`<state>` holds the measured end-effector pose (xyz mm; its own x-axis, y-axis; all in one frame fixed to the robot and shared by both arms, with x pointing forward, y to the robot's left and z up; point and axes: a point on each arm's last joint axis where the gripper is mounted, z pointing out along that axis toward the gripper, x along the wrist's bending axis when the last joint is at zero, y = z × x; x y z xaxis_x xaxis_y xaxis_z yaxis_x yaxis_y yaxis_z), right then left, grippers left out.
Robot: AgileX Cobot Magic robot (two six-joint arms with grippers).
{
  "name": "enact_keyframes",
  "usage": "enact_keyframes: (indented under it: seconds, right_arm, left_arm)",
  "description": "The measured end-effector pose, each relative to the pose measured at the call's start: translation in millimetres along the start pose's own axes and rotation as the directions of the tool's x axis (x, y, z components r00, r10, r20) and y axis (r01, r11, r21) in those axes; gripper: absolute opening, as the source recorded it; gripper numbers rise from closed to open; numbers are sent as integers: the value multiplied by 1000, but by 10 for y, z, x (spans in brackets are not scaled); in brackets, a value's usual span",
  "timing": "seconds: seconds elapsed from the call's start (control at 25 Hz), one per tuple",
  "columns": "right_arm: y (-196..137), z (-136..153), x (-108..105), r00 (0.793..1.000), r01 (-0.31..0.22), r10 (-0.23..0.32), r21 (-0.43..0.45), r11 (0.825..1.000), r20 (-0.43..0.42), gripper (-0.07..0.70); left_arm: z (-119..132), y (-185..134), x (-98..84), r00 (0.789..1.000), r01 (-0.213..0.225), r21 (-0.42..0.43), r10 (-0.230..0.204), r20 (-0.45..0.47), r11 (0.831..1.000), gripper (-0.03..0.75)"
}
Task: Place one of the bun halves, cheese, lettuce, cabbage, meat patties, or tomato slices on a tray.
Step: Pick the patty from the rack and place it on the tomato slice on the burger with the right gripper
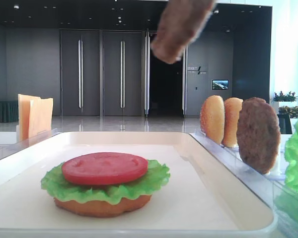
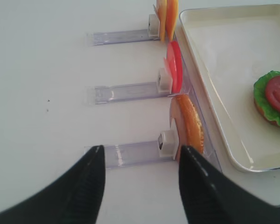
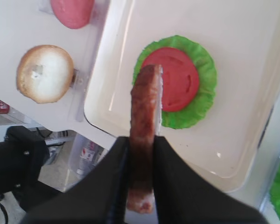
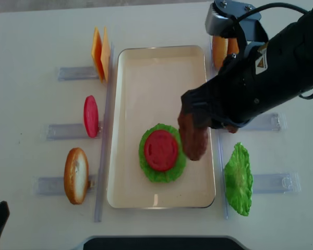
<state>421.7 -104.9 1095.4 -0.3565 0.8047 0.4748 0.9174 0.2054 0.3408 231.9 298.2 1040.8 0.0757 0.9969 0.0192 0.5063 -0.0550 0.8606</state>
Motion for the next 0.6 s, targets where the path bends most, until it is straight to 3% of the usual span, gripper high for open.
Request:
enact_keyframes:
  seconds: [0.4,0.6]
  right_arm:
    - [-44,230,-55,990,-83,73,-81,993,-119,109]
    - [-47,374,-125,987,-120,109,-91,989,-114,109]
  left_arm:
    - [0,0,0,1000,0,0,0,0,1000,391]
    - [0,0,0,1000,0,0,0,0,1000,391]
